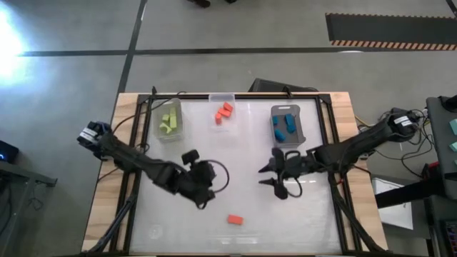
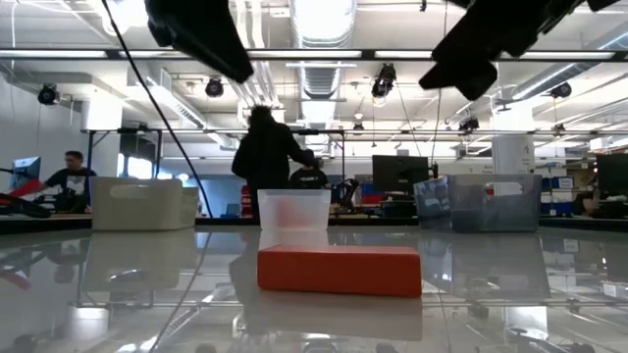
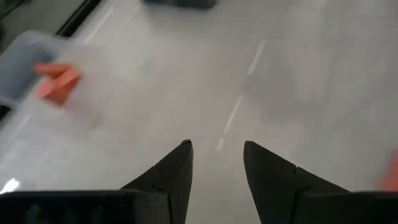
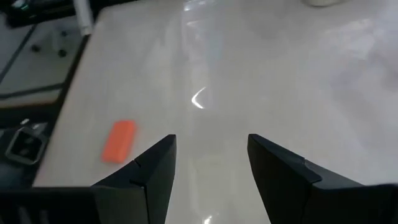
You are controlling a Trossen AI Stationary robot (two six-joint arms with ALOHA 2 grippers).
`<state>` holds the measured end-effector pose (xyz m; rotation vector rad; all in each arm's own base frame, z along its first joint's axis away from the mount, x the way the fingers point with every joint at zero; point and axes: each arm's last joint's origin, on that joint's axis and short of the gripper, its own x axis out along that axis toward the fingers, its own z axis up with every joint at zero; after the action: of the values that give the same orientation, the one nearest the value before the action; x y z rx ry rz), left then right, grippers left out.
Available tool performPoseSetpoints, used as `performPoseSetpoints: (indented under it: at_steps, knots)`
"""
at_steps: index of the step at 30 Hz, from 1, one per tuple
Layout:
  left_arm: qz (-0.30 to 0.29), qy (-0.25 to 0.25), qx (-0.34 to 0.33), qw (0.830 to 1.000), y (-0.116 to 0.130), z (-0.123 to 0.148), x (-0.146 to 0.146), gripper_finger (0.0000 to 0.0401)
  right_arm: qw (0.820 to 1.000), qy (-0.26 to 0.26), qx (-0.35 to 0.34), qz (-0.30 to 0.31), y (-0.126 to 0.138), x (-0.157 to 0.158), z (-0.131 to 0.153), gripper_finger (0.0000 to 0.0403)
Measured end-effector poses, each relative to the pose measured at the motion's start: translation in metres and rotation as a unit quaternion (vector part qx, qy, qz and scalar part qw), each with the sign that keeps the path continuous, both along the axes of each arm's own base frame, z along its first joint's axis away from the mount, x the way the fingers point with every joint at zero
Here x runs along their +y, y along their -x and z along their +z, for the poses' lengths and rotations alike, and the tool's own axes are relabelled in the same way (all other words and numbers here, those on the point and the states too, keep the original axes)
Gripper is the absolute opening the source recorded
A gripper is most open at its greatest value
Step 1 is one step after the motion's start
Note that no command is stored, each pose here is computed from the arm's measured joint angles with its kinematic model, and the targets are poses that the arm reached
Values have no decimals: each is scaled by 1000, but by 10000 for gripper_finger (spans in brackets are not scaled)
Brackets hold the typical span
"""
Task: Sort & place blocks by color
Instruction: Put the orange block into the transparent bin
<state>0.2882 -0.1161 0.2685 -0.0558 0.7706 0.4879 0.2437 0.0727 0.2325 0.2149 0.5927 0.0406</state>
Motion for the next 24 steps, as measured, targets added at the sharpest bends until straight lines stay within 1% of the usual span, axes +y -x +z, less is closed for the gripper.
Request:
performPoseSetpoints:
  at_steps: [3,5,10,14,18,24]
  knots:
    - [-30,4,-20,999,1,3,-14,128,1000,7,0,30,-5,17,1,189]
    - [-42,9,-30,999,3,4,-22,128,999,12,-9,39,-8,29,1,189]
    - [-64,23,-52,996,7,6,-38,128,998,29,-24,52,-18,61,-5,189]
    - [-81,33,-70,994,10,8,-49,128,997,52,-23,42,-29,87,-12,189]
    - [-92,41,-82,992,13,9,-57,128,997,72,-18,38,-45,112,-21,189]
    - [-98,49,-95,989,14,1,-61,128,996,77,-11,53,-76,147,-33,189]
